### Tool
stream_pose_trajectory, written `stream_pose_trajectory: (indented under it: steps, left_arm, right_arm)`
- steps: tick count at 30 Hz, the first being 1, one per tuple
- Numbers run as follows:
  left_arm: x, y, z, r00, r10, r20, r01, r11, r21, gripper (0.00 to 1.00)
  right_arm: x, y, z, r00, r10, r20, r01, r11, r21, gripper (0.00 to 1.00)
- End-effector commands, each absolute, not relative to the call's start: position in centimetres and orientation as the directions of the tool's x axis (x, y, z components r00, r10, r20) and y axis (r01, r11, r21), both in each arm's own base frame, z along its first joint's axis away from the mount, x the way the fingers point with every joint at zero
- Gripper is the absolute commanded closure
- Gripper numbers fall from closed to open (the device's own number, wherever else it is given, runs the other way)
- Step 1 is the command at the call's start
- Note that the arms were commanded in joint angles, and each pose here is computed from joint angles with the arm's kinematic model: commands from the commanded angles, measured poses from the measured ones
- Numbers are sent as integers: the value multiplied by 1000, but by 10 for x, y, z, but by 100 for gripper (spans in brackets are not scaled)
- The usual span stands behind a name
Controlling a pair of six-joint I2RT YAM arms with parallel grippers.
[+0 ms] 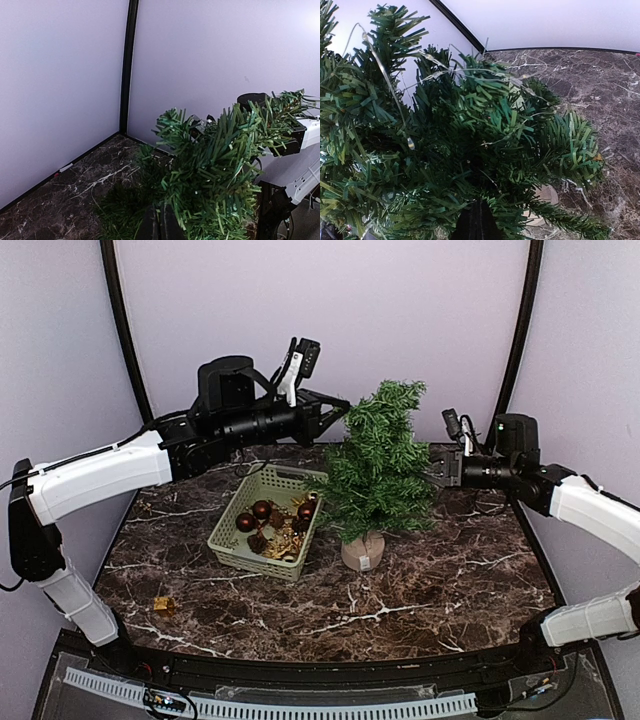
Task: Decorate the small christmas tree
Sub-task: Wrap the side of the string light in the gap of the branches.
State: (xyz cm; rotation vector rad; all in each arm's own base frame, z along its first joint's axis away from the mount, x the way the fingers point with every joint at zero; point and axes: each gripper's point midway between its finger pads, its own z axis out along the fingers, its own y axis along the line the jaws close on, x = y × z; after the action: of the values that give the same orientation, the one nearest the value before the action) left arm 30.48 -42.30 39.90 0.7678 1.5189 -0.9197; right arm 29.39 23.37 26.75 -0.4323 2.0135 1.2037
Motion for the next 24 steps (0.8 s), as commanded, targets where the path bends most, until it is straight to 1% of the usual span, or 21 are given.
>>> stream_pose_trajectory:
  steps: [1,8,14,24]
  left_arm:
    - [299,-414,419,-101,-63,-993,871,476,-119,100]
    - [302,-414,418,-98,-65,-993,868,482,-118,100]
    - [301,-414,419,-98,-69,-993,872,475,-119,100]
    - [301,-416,418,-97,-67,-993,874,471,-117,100]
  right_arm:
    - [285,234,277,-641,60,-766,-657,473,587,100]
    - [270,228,281,-642,36,-766,-659,485,575,100]
    - [263,225,286,-657,61,-751,-639,482,599,100]
    - [258,242,278,-673,31,-739,-638,482,601,100]
